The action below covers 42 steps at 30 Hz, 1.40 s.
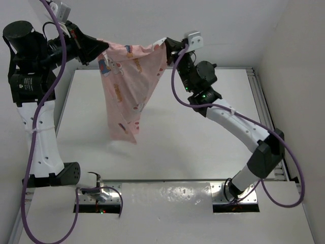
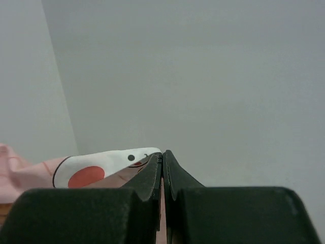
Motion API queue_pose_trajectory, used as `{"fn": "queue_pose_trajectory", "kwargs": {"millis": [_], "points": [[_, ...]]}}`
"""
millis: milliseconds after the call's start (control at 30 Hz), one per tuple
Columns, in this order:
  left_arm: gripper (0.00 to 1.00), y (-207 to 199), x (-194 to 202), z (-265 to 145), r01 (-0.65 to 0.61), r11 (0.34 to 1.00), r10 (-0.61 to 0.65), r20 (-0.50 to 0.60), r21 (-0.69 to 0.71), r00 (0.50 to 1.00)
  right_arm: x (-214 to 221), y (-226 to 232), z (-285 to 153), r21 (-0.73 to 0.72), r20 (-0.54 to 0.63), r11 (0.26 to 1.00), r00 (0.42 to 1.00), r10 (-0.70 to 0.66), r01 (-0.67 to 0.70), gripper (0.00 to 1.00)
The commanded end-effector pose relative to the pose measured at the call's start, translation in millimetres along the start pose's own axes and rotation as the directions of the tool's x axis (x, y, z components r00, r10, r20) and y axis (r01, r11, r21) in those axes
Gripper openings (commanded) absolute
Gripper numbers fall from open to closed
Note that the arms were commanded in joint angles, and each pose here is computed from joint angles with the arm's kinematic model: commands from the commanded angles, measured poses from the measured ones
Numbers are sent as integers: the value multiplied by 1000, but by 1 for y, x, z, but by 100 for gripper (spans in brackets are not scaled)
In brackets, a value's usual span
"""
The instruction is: Put the pillow into the pillowcase
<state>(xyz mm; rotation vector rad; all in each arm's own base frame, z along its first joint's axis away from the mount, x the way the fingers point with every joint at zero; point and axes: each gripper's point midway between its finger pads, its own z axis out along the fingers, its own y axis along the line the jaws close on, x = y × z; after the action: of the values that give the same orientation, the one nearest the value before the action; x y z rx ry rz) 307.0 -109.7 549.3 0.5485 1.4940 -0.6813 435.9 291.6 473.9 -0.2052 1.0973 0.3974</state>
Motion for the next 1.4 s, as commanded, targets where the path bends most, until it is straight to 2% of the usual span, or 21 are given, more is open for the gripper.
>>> {"fn": "queue_pose_trajectory", "kwargs": {"millis": [0, 133, 267, 433, 500, 600, 633, 667, 700, 733, 767, 800, 833, 867, 900, 967, 1000, 1067, 1100, 1233, 1367], "points": [[0, -5, -41, 3, -112, 993, 107, 138, 29, 985, -50, -5, -18, -39, 88, 999, 996, -23, 26, 0], [0, 11, -39, 18, -66, 997, 58, 160, 43, 985, -75, -9, -25, -29, 117, 996, 990, -84, 88, 0], [0, 57, -17, 43, 14, 1000, -12, 133, -15, 991, -114, -25, -23, 31, 156, 990, 978, -138, 135, 0], [0, 50, -8, 64, 51, 996, -59, 110, 74, 992, -153, -34, -42, 33, 178, 981, 964, -196, 193, 0], [0, 44, -6, 72, 48, 995, -57, 99, 90, 993, -148, -33, -48, 12, 158, 980, 967, -198, 199, 0], [0, 45, 7, 83, 69, 994, -75, 64, 90, 995, -93, -16, -62, -140, 2, 965, 974, -224, 222, 0], [0, 46, 8, 83, 65, 994, -70, 61, 87, 996, -55, -10, -72, -205, -123, 957, 964, -235, 207, 1], [0, 35, 9, 89, 58, 992, -64, 53, 114, 997, -33, 3, -78, -279, -178, 946, 958, -223, 169, 9], [0, 32, 8, 90, 52, 991, -59, 53, 123, 997, 1, 10, -90, -322, -264, 940, 942, -205, 114, 42], [0, 29, 6, 89, 48, 990, -56, 55, 131, 997, 25, 16, -102, -355, -324, 933, 926, -191, 68, 64], [0, 25, 1, 88, 41, 989, -51, 61, 145, 997, 41, 24, -111, -385, -355, 923, 920, -163, 15, 79], [0, 22, -1, 86, 35, 988, -45, 65, 153, 997, 67, 40, -129, -428, -407, 896, 910, -76, -117, 87], [0, 19, -5, 84, 24, 986, -35, 69, 163, 997, 94, 50, -151, -451, -484, 858, 875, -4, -246, 98], [0, 16, -8, 82, 15, 986, -27, 75, 164, 997, 85, 51, -143, -461, -441, 856, 897, 5, -232, 99], [0, 13, -9, 79, 8, 985, -21, 75, 174, 997, 92, 58, -153, -473, -452, 819, 887, 92, -326, 99], [0, 6, -11, 74, -4, 982, -11, 74, 190, 997, 99, 53, -155, -454, -455, 797, 873, 176, -397, 99], [0, 2, -9, 72, -2, 980, -12, 66, 199, 998, 101, 43, -152, -420, -442, 784, 857, 264, -458, 99], [0, -6, -9, 65, -21, 977, 8, 61, 211, 998, 101, 20, -146, -388, -423, 764, 836, 350, -516, 99], [0, -11, -11, 61, -30, 976, 17, 62, 214, 998, 101, 14, -140, -369, -412, 725, 802, 433, -581, 99], [0, -22, -7, 55, -71, 972, 61, 50, 225, 997, 107, -12, -128, -363, -431, 661, 748, 505, -656, 99], [0, -26, -4, 54, -76, 971, 69, 40, 225, 997, 117, -24, -130, -366, -413, 697, 779, 472, -617, 99]]}}
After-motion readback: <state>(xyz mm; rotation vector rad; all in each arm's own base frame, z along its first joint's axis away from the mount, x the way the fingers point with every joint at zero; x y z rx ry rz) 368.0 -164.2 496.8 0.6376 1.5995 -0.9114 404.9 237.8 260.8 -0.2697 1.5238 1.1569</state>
